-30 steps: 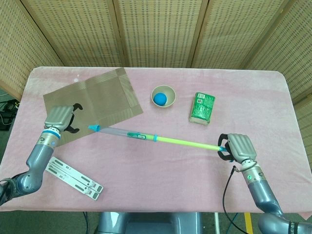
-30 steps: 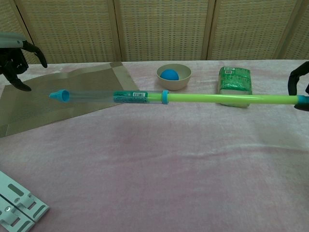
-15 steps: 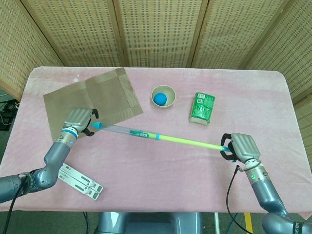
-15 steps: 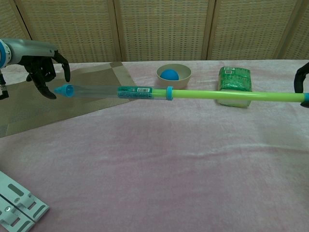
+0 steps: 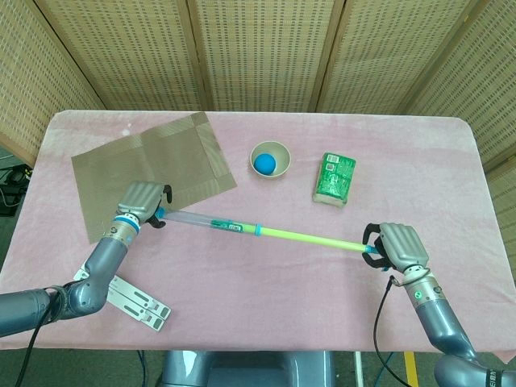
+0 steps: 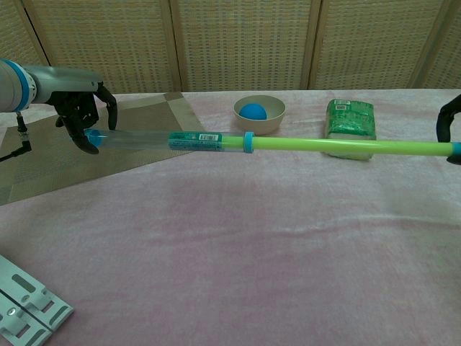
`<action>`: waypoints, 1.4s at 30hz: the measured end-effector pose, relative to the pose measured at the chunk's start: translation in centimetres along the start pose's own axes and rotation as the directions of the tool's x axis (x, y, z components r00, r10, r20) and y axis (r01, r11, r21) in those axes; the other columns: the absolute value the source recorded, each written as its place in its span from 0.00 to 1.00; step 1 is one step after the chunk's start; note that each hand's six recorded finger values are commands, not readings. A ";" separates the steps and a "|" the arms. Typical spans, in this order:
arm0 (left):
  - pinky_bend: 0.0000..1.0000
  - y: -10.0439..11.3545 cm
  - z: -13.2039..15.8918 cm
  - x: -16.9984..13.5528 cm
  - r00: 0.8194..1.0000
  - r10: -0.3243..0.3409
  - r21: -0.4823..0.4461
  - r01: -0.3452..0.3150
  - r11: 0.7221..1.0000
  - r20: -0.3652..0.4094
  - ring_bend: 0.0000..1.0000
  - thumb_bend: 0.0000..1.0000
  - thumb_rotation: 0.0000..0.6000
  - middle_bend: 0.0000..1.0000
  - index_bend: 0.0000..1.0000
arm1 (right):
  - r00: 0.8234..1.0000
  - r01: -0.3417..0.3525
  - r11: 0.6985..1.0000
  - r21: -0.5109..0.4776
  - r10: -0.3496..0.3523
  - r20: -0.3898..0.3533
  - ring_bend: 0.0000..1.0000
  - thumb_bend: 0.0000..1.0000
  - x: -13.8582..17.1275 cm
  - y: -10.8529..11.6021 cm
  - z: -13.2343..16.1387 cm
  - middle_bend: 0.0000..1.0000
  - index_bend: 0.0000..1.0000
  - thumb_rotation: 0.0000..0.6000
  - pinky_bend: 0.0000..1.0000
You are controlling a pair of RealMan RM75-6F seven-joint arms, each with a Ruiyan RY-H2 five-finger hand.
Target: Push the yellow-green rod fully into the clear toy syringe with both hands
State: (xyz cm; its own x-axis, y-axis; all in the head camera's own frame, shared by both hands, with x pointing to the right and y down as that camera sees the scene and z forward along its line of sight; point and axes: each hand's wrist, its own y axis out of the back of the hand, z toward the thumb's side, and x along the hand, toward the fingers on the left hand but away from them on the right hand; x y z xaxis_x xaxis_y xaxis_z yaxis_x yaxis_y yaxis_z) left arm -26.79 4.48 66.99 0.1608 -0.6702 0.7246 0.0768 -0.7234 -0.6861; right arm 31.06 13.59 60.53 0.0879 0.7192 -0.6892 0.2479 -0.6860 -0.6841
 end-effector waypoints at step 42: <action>0.65 -0.2 5.3 -1.9 0.994 0.015 -0.093 -0.005 0.996 0.104 0.72 0.44 1.00 0.82 0.60 | 0.990 -0.076 0.995 0.067 0.084 -0.117 1.00 0.66 -2.1 -2.7 5.9 1.00 0.85 1.00 0.76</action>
State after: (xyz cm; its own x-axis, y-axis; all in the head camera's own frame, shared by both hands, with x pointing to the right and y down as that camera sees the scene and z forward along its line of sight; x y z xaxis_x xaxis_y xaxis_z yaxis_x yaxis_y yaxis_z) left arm -21.90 6.81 65.42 0.2637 -0.6599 0.7035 -0.0158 -0.7322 -0.6809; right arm 24.49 13.32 62.42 0.2204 0.6671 -0.7116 0.1755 -0.7447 -0.6439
